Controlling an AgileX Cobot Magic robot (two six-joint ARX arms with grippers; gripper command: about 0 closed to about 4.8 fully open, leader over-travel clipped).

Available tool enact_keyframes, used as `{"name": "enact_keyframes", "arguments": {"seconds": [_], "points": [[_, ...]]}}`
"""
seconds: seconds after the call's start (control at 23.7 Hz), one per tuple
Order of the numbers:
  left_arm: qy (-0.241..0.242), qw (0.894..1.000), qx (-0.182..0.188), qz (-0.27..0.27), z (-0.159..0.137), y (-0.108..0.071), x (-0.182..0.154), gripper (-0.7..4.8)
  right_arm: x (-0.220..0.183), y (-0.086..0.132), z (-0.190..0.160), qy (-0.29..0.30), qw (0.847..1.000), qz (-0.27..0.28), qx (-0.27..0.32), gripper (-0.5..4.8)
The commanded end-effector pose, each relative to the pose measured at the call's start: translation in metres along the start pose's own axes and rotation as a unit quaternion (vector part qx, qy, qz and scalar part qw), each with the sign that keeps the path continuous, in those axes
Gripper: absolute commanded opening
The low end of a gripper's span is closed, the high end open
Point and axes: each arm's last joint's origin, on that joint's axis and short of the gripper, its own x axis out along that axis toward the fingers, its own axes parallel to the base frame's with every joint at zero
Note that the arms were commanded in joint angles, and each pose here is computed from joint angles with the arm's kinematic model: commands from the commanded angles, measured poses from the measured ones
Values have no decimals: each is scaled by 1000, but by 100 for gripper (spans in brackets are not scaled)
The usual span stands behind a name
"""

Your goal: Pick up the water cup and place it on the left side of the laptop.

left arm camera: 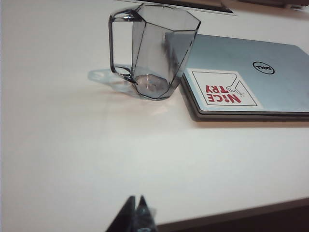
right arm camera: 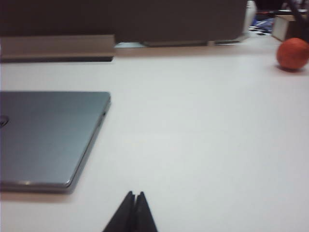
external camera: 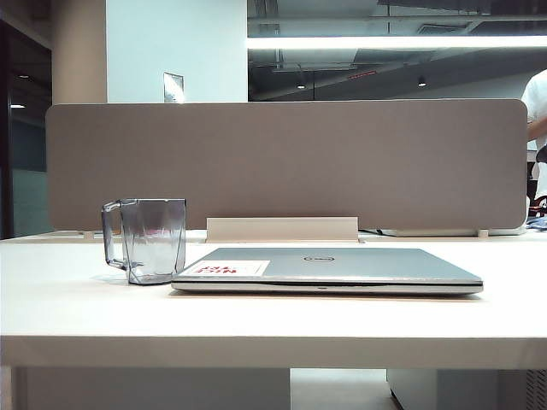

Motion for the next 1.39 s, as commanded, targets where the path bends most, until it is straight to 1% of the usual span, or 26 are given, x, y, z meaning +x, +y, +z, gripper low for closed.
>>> {"name": "enact_keyframes", "arguments": {"seconds": [0.04,0.84,0.97,1.01,1.05,1.22,1.31,1.39], "points": [[3,1000,2,1,-1,0,0,-4,0,1,-4,15,1000,16,-22,-5],[3,1000,2,1,-1,0,0,-4,0,1,-5,17,1000,13,-19,-5],[1,1000,9,4,-1,1,0,-4,0,1,-5,17,1000,13,-19,-5],[-5,999,49,13,-1,2,0,-3,0,1,-5,17,1000,13,-19,-5],[-12,998,60,25,0,4,-1,-1,0,1,-5,17,1000,13,-19,-5],[-53,994,55,77,5,13,-4,-1,0,1,-5,17,1000,13,-19,-5],[-56,991,48,108,6,19,-5,-2,0,1,-5,18,1000,13,-19,-5],[-58,990,45,123,6,21,-5,-1,0,1,-5,18,1000,13,-19,-5]]}}
